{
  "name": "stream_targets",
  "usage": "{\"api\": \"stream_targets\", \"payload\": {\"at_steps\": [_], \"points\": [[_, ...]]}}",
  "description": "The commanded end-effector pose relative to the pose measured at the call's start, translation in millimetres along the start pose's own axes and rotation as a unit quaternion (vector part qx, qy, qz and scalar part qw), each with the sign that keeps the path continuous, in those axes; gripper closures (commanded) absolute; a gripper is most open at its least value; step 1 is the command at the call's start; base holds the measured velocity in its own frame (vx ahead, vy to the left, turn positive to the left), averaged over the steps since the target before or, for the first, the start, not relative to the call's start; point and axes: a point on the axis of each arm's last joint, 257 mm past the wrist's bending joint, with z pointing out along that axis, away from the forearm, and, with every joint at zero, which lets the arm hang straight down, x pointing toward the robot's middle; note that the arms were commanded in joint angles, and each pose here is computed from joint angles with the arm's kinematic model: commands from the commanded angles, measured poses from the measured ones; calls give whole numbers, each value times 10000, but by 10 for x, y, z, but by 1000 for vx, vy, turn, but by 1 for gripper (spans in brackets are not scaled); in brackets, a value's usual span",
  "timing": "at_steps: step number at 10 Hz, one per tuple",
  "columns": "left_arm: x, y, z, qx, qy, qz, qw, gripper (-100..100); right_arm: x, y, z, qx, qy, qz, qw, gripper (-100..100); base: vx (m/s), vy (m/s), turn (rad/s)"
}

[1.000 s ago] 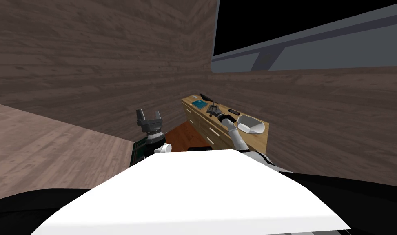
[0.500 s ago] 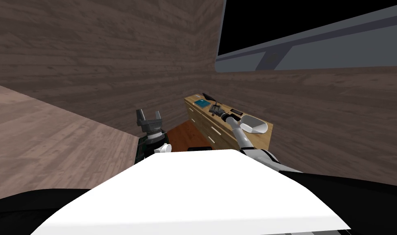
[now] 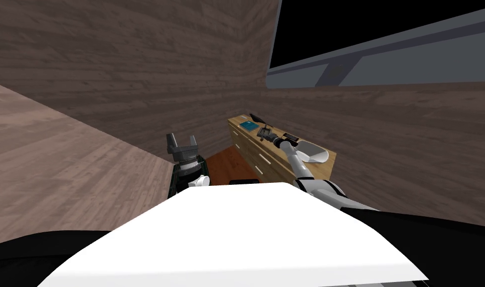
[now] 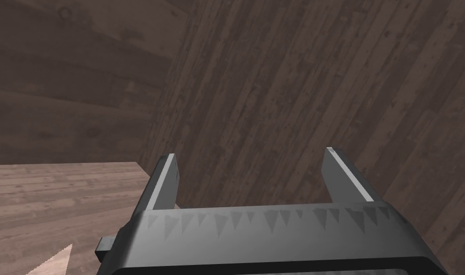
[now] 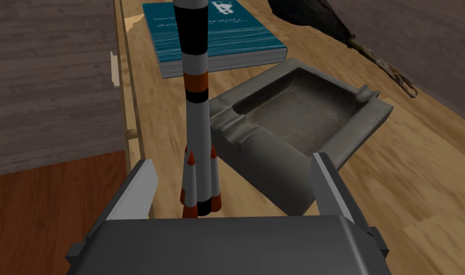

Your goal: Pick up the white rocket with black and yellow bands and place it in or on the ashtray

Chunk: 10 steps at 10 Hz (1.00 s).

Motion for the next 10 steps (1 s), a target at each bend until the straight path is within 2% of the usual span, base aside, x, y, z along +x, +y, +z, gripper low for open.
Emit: {"api": "stream_targets", "payload": {"at_steps": [1,2,7,10], "points": [[0,0,0,0,0,0,10000,0,-47,127,-10,7,-74,-7,10000,-100,-50,-13,190],[0,0,0,0,0,0,10000,0,-75,218,-16,9,-122,-2,9999,-100,-61,-14,147],[0,0,0,0,0,0,10000,0,-102,370,-30,48,-155,-29,9999,-100,-29,-6,83],[0,0,0,0,0,0,10000,0,-134,581,-62,100,-175,46,9998,-100,-43,-12,163]]}}
